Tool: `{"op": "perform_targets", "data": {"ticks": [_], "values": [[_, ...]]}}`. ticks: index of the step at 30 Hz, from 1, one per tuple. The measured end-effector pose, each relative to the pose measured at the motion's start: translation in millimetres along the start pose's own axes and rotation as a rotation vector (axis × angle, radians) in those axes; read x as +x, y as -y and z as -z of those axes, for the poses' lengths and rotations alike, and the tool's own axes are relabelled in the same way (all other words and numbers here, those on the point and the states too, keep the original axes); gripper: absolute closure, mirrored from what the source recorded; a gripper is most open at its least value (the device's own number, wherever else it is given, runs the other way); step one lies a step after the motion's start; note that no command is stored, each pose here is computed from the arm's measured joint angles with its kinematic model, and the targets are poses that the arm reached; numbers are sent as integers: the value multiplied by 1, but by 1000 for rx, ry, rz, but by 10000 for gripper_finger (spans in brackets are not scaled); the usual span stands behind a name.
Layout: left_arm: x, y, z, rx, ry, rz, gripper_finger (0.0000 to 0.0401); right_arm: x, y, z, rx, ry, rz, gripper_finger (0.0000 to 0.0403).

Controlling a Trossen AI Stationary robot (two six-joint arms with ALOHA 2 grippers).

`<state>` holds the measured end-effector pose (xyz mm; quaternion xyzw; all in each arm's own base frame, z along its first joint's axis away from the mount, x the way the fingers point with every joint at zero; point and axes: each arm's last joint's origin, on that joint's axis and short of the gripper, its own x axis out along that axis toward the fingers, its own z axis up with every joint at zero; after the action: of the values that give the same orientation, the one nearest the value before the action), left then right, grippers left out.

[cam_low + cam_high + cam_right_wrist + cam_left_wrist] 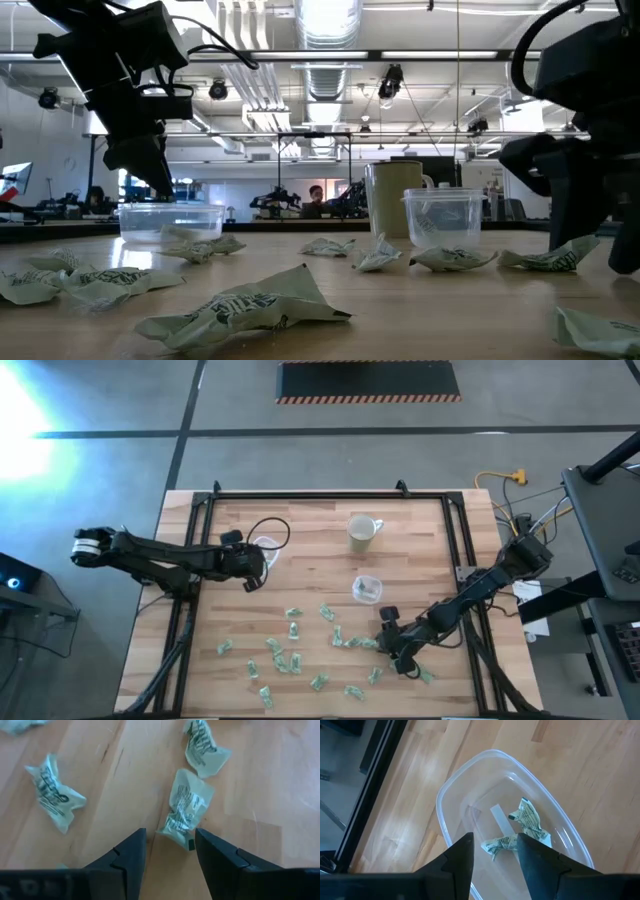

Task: Pick and place Stevia / Truvia into bins
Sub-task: Put the stevia packet into the right transparent container

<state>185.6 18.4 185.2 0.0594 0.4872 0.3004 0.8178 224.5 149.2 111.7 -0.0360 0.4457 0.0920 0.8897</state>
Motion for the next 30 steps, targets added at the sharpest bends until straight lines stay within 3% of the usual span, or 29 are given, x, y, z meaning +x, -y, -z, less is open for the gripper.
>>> {"op": "perform_targets", "data": {"ticks": [20,30], "values": [[0,0,0,0,0,0,266,2,1,-2,-43,30,56,290],[0,0,0,-1,1,0,266,2,1,-2,-95,31,56,363]]}}
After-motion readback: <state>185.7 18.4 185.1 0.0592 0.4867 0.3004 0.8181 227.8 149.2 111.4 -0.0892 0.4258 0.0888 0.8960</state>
